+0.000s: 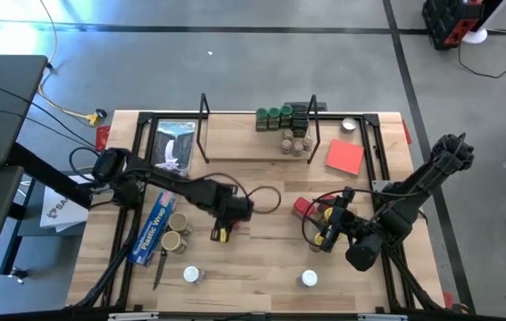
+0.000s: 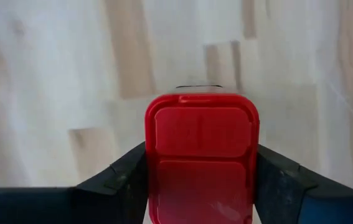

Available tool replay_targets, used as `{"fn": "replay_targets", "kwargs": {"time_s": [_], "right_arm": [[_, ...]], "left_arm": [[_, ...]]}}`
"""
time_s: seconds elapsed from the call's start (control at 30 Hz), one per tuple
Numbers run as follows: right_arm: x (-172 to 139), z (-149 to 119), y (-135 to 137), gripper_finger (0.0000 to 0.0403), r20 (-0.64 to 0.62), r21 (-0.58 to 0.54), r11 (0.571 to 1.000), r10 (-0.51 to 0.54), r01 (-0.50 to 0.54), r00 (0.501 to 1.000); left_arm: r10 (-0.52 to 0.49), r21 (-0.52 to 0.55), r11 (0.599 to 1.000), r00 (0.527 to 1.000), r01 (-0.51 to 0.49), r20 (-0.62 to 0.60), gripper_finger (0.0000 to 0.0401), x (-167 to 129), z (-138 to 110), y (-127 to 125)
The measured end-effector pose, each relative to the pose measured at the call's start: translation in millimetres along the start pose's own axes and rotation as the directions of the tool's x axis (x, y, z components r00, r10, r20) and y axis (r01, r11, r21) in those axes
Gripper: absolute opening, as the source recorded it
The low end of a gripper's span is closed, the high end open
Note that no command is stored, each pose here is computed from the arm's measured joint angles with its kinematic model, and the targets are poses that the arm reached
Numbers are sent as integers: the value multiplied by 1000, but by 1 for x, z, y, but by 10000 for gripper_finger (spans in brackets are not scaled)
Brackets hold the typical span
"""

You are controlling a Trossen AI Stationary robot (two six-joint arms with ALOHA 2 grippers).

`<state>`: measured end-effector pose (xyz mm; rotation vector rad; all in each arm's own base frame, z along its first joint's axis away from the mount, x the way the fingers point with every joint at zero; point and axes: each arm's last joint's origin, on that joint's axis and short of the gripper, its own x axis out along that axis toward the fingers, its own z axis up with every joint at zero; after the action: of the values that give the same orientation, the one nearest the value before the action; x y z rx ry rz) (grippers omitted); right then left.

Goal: Shelf spices
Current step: Put the red seasoning can on the shelf

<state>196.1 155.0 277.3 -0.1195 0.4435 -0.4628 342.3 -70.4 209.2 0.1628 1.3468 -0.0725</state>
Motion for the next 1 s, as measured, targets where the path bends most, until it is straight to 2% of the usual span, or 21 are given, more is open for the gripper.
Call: {"fn": "replay_targets", "kwargs": {"time_s": [0.23, 0.37, 0.5, 0.7, 0.93, 1.0], "right_arm": [[0, 0, 0, 236, 0, -2, 1000, 0, 0, 1000], [0, 0, 0, 236, 0, 0, 1000, 0, 0, 1000], [0, 0, 0, 236, 0, 0, 1000, 0, 0, 1000], [0, 0, 0, 236, 0, 1, 1000, 0, 0, 1000], [2, 1, -1, 236, -6, 7, 1000, -4, 4, 1000], [5, 1, -2, 236, -19, 21, 1000, 1, -1, 1000]], "left_arm": [[67, -1, 998, 997, -67, 48, 209, -42, 21, 56], [162, -16, 987, 984, -161, 71, 209, -73, 24, 107], [225, -70, 973, 973, -221, 51, 209, -89, 9, 165], [242, -147, 959, 970, -244, -28, 209, -85, -28, 237], [242, -157, 954, 965, -255, -99, 209, -62, -53, 285], [242, -135, 957, 963, -258, -121, 221, -53, -57, 294]]}}
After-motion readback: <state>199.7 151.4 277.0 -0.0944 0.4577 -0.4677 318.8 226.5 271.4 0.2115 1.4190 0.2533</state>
